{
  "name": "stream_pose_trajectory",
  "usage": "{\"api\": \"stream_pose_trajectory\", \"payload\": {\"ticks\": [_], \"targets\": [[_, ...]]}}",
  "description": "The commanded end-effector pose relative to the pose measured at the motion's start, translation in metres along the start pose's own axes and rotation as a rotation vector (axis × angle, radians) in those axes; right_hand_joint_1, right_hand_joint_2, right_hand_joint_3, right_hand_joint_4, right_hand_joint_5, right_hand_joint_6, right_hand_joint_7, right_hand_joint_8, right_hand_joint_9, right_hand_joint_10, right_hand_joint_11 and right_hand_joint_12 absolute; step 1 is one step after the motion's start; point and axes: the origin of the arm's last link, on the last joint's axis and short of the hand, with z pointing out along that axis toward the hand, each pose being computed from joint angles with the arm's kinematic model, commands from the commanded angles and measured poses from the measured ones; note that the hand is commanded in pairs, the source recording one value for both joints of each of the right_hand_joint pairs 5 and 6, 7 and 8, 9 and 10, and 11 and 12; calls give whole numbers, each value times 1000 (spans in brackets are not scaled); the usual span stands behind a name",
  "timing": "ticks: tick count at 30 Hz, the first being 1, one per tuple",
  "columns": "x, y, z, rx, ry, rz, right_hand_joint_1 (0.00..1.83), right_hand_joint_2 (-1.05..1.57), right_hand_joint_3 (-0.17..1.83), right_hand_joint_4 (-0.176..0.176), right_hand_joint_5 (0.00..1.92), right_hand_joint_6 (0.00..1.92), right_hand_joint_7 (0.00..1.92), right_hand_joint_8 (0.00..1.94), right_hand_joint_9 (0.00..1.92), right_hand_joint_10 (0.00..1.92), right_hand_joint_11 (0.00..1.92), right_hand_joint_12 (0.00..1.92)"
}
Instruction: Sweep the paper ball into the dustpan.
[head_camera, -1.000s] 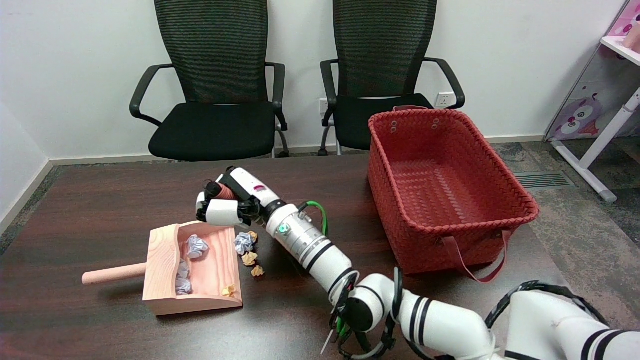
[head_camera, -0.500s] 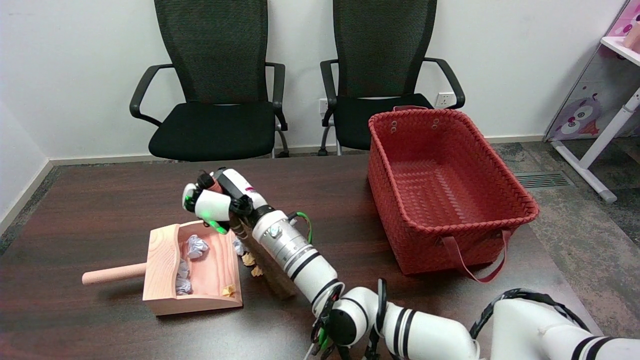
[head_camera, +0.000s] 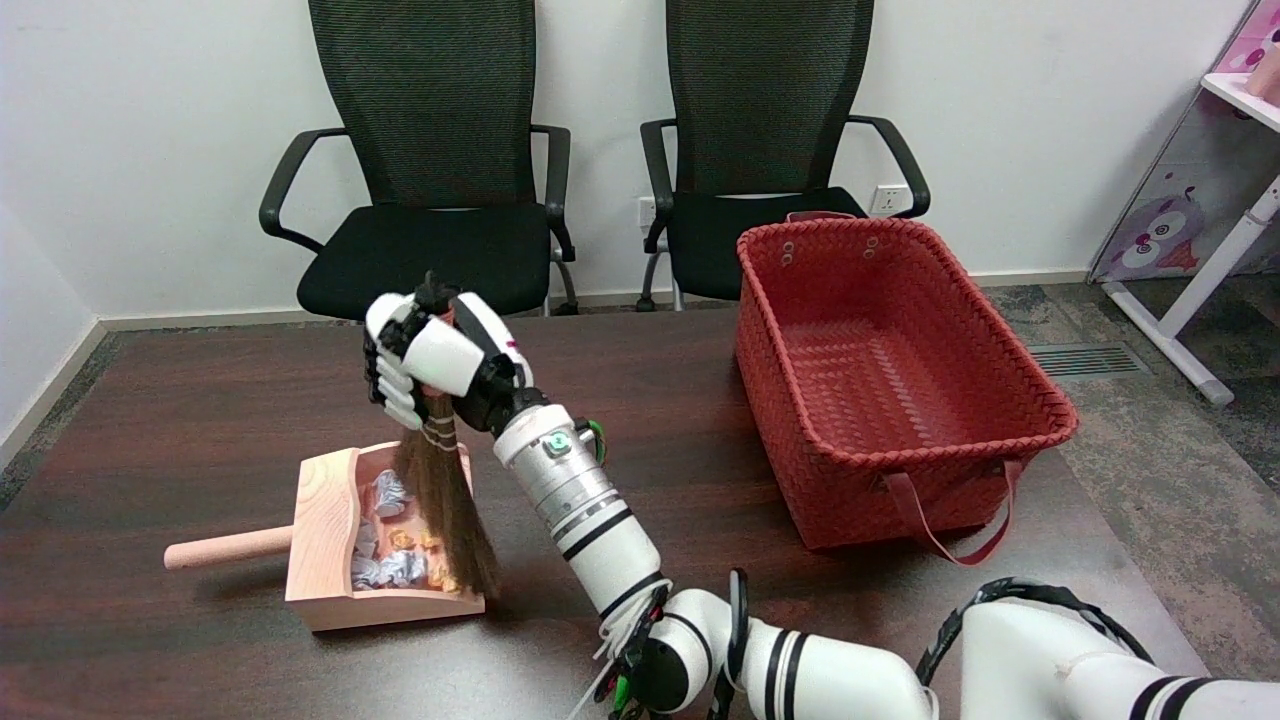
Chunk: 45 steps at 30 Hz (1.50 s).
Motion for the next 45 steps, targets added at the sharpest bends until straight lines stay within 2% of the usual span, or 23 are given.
{"api": "stream_pose_trajectory", "payload": {"ticks": [1, 7, 11, 15, 22, 28, 34, 37, 45], "targets": [[2, -32, -4, 255, 42, 440, 739, 1029, 1828, -4, 1920, 1920, 1920, 1920, 1920, 1920, 1920, 1920], [12, -46, -3, 329, 13, 644, 738, 957, 1813, -3, 1920, 1920, 1920, 1920, 1920, 1920, 1920, 1920], [25, -65, -2, 384, 10, 659, 734, 963, 1772, -4, 1920, 1920, 1920, 1920, 1920, 1920, 1920, 1920], [44, -87, -5, 432, 30, 519, 717, 1031, 1708, -5, 1920, 1920, 1920, 1920, 1920, 1920, 1920, 1920], [69, -115, -15, 446, 134, 246, 684, 1178, 1654, -4, 1920, 1920, 1920, 1920, 1920, 1920, 1920, 1920], [87, -130, -21, 403, 152, 196, 661, 1300, 1608, -2, 1920, 1920, 1920, 1920, 1920, 1920, 1920, 1920], [113, -144, -30, 364, 219, 69, 652, 1416, 1573, -1, 1920, 1920, 1920, 1920, 1920, 1920, 1920, 1920], [127, -146, -36, 307, 252, 14, 654, 1453, 1587, 0, 1920, 1920, 1920, 1920, 1920, 1920, 1920, 1920], [148, -137, -45, 155, 214, -45, 658, 1461, 1622, 1, 1920, 1920, 1920, 1920, 1920, 1920, 1920, 1920]]}}
